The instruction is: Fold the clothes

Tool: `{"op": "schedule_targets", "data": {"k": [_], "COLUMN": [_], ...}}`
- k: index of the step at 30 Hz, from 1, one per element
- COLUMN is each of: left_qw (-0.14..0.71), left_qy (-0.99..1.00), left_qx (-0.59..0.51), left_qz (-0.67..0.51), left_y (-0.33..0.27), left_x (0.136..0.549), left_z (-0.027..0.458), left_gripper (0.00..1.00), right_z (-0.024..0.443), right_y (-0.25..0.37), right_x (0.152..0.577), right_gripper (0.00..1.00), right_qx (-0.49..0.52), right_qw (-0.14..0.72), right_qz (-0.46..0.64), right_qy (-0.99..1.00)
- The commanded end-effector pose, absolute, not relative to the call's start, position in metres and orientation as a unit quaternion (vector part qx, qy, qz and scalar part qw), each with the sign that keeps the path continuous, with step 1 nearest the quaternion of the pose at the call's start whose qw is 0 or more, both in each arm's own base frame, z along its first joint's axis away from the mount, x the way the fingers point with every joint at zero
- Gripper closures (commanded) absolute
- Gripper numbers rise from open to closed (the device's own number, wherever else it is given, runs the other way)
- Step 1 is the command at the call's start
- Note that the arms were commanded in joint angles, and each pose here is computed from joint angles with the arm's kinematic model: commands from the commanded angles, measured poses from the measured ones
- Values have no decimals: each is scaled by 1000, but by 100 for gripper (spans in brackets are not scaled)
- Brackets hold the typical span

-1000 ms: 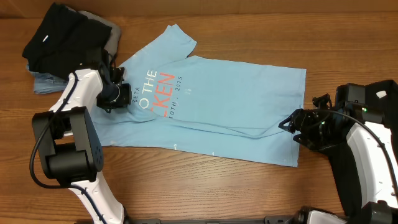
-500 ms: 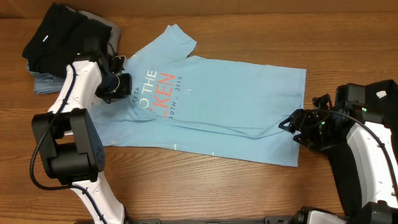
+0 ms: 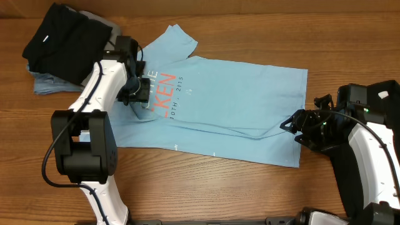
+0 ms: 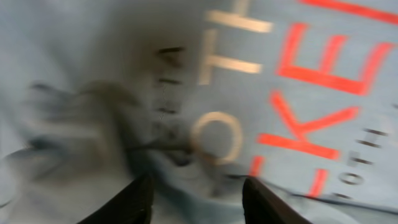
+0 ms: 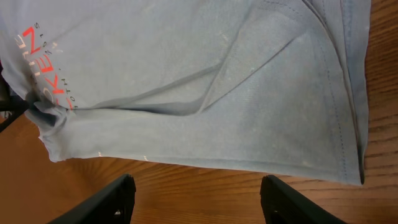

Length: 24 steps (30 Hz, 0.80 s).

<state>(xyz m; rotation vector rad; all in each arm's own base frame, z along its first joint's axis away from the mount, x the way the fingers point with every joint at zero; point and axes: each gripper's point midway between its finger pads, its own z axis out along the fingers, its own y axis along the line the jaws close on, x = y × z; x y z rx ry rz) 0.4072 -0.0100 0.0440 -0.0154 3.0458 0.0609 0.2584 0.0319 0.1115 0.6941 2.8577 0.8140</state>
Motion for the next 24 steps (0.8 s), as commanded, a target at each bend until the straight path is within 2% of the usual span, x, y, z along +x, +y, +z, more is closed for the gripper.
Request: {"op": "schedule_targets", "data": {"k": [1,14,24], "left_qw": [77,91,66], "left_qy": [992,995,997], "left_qx": [-63,-30,-10], "left_qz": [75,13,22], "left_y": [19,-16,-21], "left_x": [416,430,418], "left_z": [62,41,16], "left_gripper": [56,57,60], "right_z": [122,122,122], "right_y": [32,32,32], "right_x": [266,266,266], "right_gripper": [32,32,32], "right_qx": [216,216,218], "right_qw": [66,65,65], "right_qz": [271,271,271], "right_qy": [936,936,935]}}
